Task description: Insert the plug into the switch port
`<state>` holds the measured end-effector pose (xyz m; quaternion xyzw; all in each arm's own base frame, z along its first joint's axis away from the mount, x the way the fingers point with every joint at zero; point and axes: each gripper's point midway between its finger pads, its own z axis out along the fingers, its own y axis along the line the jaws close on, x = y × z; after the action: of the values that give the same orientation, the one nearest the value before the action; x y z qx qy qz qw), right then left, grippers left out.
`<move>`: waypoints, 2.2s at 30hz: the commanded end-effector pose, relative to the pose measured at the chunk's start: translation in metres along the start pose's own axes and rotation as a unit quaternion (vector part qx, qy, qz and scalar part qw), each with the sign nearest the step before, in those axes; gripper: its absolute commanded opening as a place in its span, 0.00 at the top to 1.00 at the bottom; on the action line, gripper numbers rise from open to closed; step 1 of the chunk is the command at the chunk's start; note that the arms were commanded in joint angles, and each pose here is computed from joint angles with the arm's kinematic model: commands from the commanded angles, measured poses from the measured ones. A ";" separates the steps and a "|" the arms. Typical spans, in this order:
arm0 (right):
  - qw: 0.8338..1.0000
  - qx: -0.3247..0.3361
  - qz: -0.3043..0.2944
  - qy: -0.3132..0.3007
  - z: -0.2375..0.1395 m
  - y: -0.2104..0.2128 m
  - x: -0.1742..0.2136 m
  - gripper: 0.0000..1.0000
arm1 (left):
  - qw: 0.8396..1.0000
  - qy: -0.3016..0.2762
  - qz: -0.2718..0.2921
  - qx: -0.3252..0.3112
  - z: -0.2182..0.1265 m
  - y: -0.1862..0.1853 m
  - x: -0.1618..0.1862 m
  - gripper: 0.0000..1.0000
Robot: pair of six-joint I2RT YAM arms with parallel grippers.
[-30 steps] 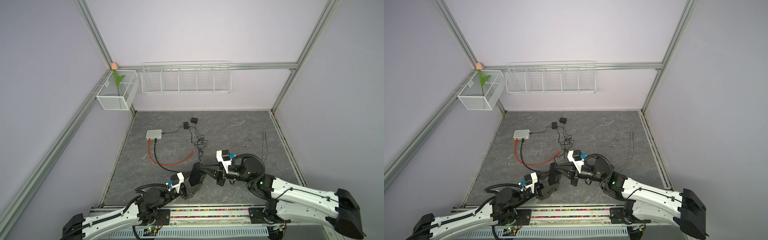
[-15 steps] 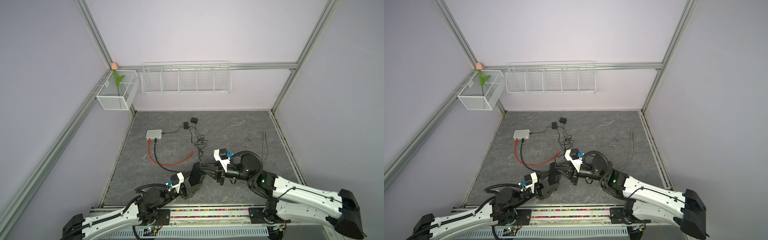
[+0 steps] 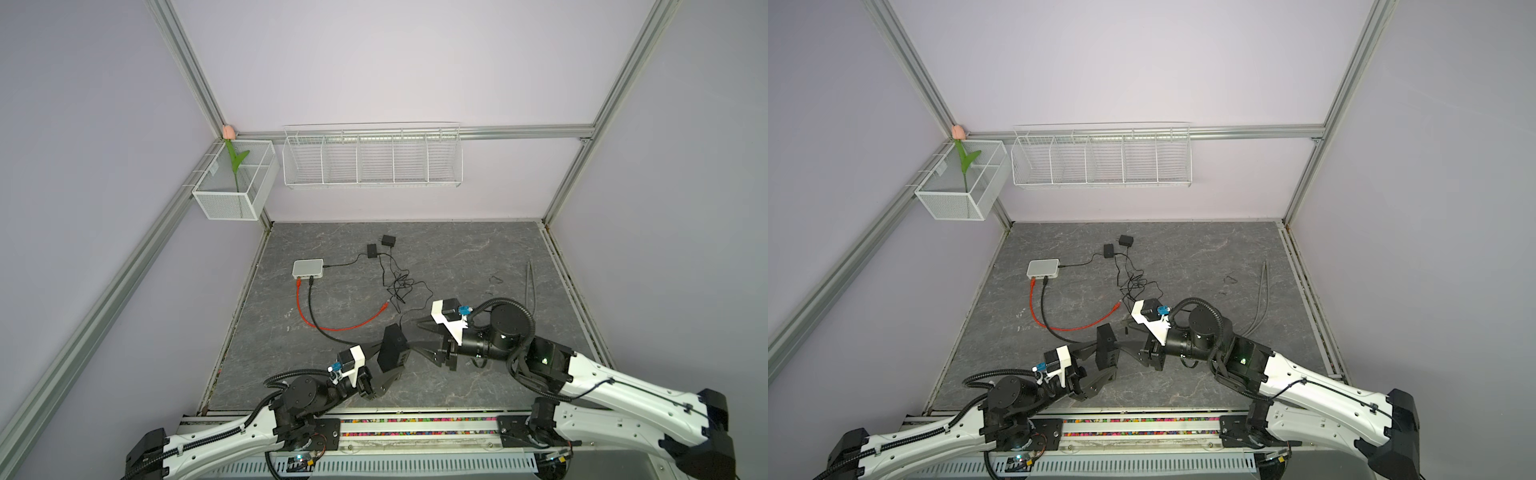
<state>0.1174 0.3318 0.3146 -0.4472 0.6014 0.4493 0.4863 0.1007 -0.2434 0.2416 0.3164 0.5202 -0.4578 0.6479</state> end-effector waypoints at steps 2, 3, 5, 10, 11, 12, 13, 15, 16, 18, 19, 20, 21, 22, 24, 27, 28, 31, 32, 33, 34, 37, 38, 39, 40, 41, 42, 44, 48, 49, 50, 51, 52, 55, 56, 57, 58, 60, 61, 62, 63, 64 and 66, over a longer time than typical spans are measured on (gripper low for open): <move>1.000 -0.012 -0.013 0.021 -0.005 0.006 0.007 0.41 | 0.999 -0.041 -0.010 0.000 -0.002 -0.001 -0.022 1.00; 1.000 -0.011 -0.013 0.021 -0.006 0.006 0.006 0.40 | 0.999 -0.041 -0.011 0.000 -0.002 -0.001 -0.022 1.00; 1.000 -0.011 -0.015 0.019 -0.007 0.007 0.004 0.40 | 0.999 -0.042 -0.012 -0.002 -0.003 0.000 -0.021 1.00; 1.000 0.008 -0.017 0.017 -0.012 0.001 0.003 0.39 | 0.999 -0.039 -0.012 -0.003 -0.003 0.001 -0.020 1.00; 0.999 0.025 -0.015 0.015 -0.014 -0.004 0.001 0.39 | 0.999 -0.039 -0.012 -0.003 -0.003 0.001 -0.020 1.00; 0.999 0.051 -0.008 0.019 -0.016 -0.012 0.002 0.34 | 0.999 -0.039 -0.012 -0.006 -0.003 0.002 -0.020 1.00; 0.996 0.083 0.002 0.024 -0.019 -0.023 0.002 0.32 | 0.999 -0.039 -0.010 -0.008 -0.003 0.002 -0.020 1.00; 0.990 0.136 0.014 0.038 -0.027 -0.042 0.005 0.30 | 0.999 -0.037 -0.010 -0.013 -0.003 0.004 -0.020 1.00; 0.985 0.163 0.019 0.045 -0.032 -0.051 0.007 0.30 | 0.999 -0.031 -0.009 -0.016 -0.003 0.005 -0.018 1.00; 0.975 0.212 0.036 0.059 -0.041 -0.069 0.012 0.26 | 0.999 -0.019 -0.009 -0.026 -0.002 0.008 -0.016 1.00; 0.969 0.231 0.045 0.067 -0.047 -0.077 0.014 0.26 | 0.999 -0.015 -0.009 -0.032 -0.002 0.010 -0.014 1.00; 0.965 0.246 0.055 0.076 -0.052 -0.084 0.017 0.26 | 0.999 -0.013 -0.012 -0.037 -0.002 0.012 -0.013 1.00; 0.960 0.261 0.062 0.086 -0.056 -0.089 0.022 0.24 | 0.999 -0.011 -0.015 -0.040 -0.002 0.013 -0.012 1.00; 0.953 0.277 0.070 0.096 -0.060 -0.096 0.028 0.19 | 0.999 -0.009 -0.017 -0.045 -0.002 0.015 -0.011 1.00; 0.937 0.317 0.093 0.115 -0.071 -0.114 0.042 0.16 | 0.998 0.000 -0.022 -0.056 -0.003 0.019 -0.008 1.00; 0.912 0.359 0.131 0.148 -0.081 -0.139 0.066 0.15 | 0.997 0.016 -0.027 -0.077 -0.004 0.026 0.000 1.00; 0.906 0.364 0.142 0.161 -0.082 -0.145 0.074 0.16 | 0.995 0.021 -0.029 -0.089 -0.005 0.030 0.003 1.00; 0.888 0.377 0.172 0.198 -0.082 -0.161 0.099 0.16 | 0.991 0.039 -0.033 -0.125 -0.008 0.042 0.012 1.00; 0.882 0.382 0.181 0.207 -0.081 -0.167 0.107 0.17 | 0.989 0.044 -0.036 -0.138 -0.010 0.047 0.015 1.00; 0.878 0.384 0.192 0.213 -0.079 -0.171 0.113 0.17 | 0.986 0.051 -0.040 -0.152 -0.011 0.052 0.018 1.00; 0.875 0.380 0.209 0.217 -0.075 -0.174 0.119 0.19 | 0.983 0.057 -0.045 -0.169 -0.014 0.057 0.020 1.00; 0.880 0.349 0.236 0.221 -0.052 -0.180 0.129 0.24 | 0.973 0.083 -0.060 -0.206 -0.020 0.072 0.030 1.00; 0.884 0.336 0.244 0.216 -0.041 -0.181 0.126 0.25 | 0.969 0.094 -0.068 -0.216 -0.022 0.076 0.033 1.00; 0.885 0.323 0.255 0.217 -0.031 -0.182 0.128 0.26 | 0.966 0.103 -0.075 -0.224 -0.024 0.080 0.037 1.00; 0.885 0.309 0.270 0.219 -0.021 -0.182 0.133 0.28 | 0.963 0.111 -0.085 -0.231 -0.026 0.084 0.039 1.00; 0.884 0.299 0.288 0.217 -0.010 -0.184 0.138 0.29 | 0.960 0.114 -0.094 -0.238 -0.027 0.088 0.040 1.00; 0.883 0.289 0.302 0.214 0.000 -0.184 0.143 0.30 | 0.958 0.116 -0.099 -0.243 -0.029 0.090 0.041 1.00; 0.881 0.264 0.329 0.214 0.024 -0.183 0.157 0.30 | 0.956 0.111 -0.104 -0.250 -0.032 0.093 0.040 1.00; 0.863 0.278 0.363 0.215 0.050 -0.193 0.181 0.28 | 0.955 0.097 -0.103 -0.262 -0.038 0.097 0.032 1.00; 0.857 0.282 0.375 0.214 0.055 -0.196 0.187 0.28 | 0.954 0.096 -0.102 -0.264 -0.039 0.097 0.031 1.00; 0.851 0.288 0.384 0.212 0.060 -0.198 0.191 0.28 | 0.954 0.096 -0.102 -0.266 -0.041 0.098 0.030 1.00; 0.847 0.296 0.389 0.211 0.064 -0.199 0.194 0.28 | 0.953 0.096 -0.101 -0.267 -0.042 0.098 0.030 1.00; 0.842 0.304 0.392 0.212 0.069 -0.200 0.199 0.29 | 0.953 0.095 -0.102 -0.268 -0.044 0.098 0.029 1.00; 0.826 0.325 0.406 0.219 0.084 -0.201 0.212 0.31 | 0.952 0.092 -0.103 -0.273 -0.049 0.099 0.028 1.00; 0.819 0.330 0.413 0.222 0.088 -0.202 0.217 0.32 | 0.952 0.090 -0.104 -0.273 -0.050 0.099 0.027 1.00; 0.816 0.331 0.418 0.222 0.092 -0.202 0.221 0.32 | 0.952 0.089 -0.104 -0.274 -0.051 0.099 0.027 1.00; 0.814 0.334 0.422 0.218 0.096 -0.203 0.224 0.33 | 0.952 0.086 -0.104 -0.274 -0.052 0.099 0.025 1.00; 0.806 0.346 0.430 0.215 0.099 -0.206 0.233 0.34 | 0.952 0.087 -0.104 -0.274 -0.054 0.099 0.025 1.00; 0.802 0.353 0.431 0.214 0.099 -0.208 0.237 0.35 | 0.952 0.087 -0.104 -0.275 -0.055 0.099 0.024 1.00; 0.798 0.363 0.432 0.213 0.098 -0.211 0.240 0.35 | 0.952 0.088 -0.102 -0.275 -0.056 0.099 0.024 1.00; 0.795 0.369 0.432 0.211 0.097 -0.212 0.242 0.36 | 0.952 0.087 -0.102 -0.275 -0.056 0.099 0.023 1.00; 0.793 0.374 0.432 0.211 0.096 -0.214 0.244 0.36 | 0.952 0.086 -0.103 -0.276 -0.057 0.099 0.023 1.00; 0.788 0.388 0.431 0.209 0.094 -0.217 0.248 0.38 | 0.952 0.083 -0.104 -0.276 -0.057 0.099 0.023 1.00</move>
<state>0.3033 0.3584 0.0349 -0.0450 0.9441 0.2431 0.2181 0.1703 -0.1683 0.1764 0.1309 0.7217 -0.3204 0.5994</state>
